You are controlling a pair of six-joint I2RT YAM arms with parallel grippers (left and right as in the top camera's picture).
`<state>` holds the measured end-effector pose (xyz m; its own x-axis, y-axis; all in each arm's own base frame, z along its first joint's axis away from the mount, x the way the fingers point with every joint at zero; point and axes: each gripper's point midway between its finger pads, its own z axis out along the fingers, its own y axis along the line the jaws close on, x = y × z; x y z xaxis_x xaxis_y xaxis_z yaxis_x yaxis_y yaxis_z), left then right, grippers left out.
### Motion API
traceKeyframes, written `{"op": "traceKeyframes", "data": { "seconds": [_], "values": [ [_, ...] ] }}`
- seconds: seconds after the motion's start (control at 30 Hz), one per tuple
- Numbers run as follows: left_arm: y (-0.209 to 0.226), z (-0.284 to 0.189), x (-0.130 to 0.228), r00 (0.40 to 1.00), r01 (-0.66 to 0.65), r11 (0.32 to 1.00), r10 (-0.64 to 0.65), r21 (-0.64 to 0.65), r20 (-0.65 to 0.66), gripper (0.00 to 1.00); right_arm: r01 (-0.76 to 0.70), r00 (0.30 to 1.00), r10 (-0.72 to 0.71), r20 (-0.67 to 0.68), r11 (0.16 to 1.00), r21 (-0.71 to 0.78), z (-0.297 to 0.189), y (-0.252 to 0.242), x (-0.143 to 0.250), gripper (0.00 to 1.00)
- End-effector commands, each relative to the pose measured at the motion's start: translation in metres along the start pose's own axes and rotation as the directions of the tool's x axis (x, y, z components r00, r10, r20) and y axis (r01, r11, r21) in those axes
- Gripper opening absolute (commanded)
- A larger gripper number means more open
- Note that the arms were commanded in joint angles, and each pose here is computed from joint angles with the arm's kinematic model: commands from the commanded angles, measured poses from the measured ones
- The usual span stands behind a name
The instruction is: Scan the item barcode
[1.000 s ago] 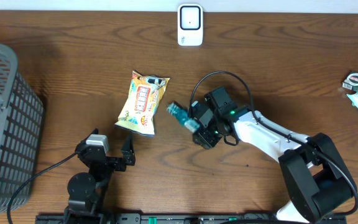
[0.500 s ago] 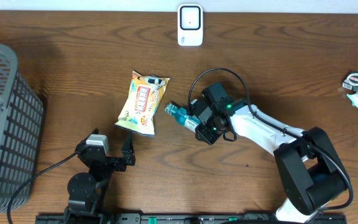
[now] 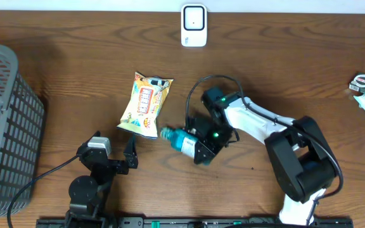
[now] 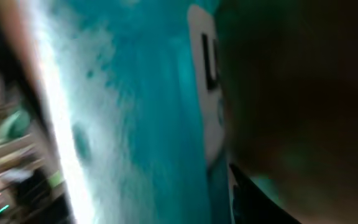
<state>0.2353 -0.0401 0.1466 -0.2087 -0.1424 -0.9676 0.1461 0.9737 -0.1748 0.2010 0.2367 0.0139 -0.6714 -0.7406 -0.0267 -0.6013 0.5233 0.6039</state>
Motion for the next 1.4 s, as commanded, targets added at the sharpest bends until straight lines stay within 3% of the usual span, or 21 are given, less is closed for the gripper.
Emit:
{"op": "traceKeyframes", "data": {
  "seconds": [0.0, 0.13, 0.37, 0.57, 0.7, 1.07, 1.23, 1.37],
  "values": [
    [0.002, 0.002, 0.013, 0.999, -0.007, 1.000, 0.007, -0.005, -0.039, 0.98, 0.136, 0.981, -0.099, 0.169, 0.966, -0.221, -0.030, 0.037, -0.024, 0.01],
    [0.002, 0.002, 0.013, 0.999, -0.007, 1.000, 0.007, -0.005, -0.039, 0.98, 0.187, 0.958, -0.110, 0.263, 0.939, -0.287, -0.059, 0.051, -0.027, 0.01],
    [0.002, 0.002, 0.013, 0.999, -0.007, 1.000, 0.007, -0.005, -0.039, 0.98, 0.329, 0.890, -0.210, 0.405, 0.911, -0.250, -0.103, 0.071, -0.023, 0.01],
    [0.002, 0.002, 0.013, 0.999, -0.007, 1.000, 0.007, -0.005, -0.039, 0.98, 0.243, 0.931, -0.216, 0.294, 0.968, -0.057, -0.083, 0.039, -0.025, 0.01],
    [0.002, 0.002, 0.013, 0.999, -0.007, 1.000, 0.007, -0.005, -0.039, 0.98, 0.128, 0.969, -0.159, 0.192, 0.978, 0.165, -0.054, 0.005, -0.026, 0.01],
    [0.002, 0.002, 0.013, 0.999, -0.007, 1.000, 0.007, -0.005, -0.039, 0.98, 0.225, 0.973, -0.231, -0.025, 0.907, 0.357, -0.007, 0.003, -0.002, 0.01],
    [0.002, 0.002, 0.013, 0.999, -0.007, 1.000, 0.007, -0.005, -0.039, 0.98, 0.153, 0.986, -0.167, -0.010, 0.877, 0.455, 0.010, -0.025, 0.007, 0.18],
    [0.002, 0.002, 0.013, 0.999, -0.007, 1.000, 0.007, -0.005, -0.039, 0.98, 0.132, 0.989, -0.148, 0.001, 0.880, 0.456, 0.021, -0.032, 0.014, 0.41]
  ]
}}
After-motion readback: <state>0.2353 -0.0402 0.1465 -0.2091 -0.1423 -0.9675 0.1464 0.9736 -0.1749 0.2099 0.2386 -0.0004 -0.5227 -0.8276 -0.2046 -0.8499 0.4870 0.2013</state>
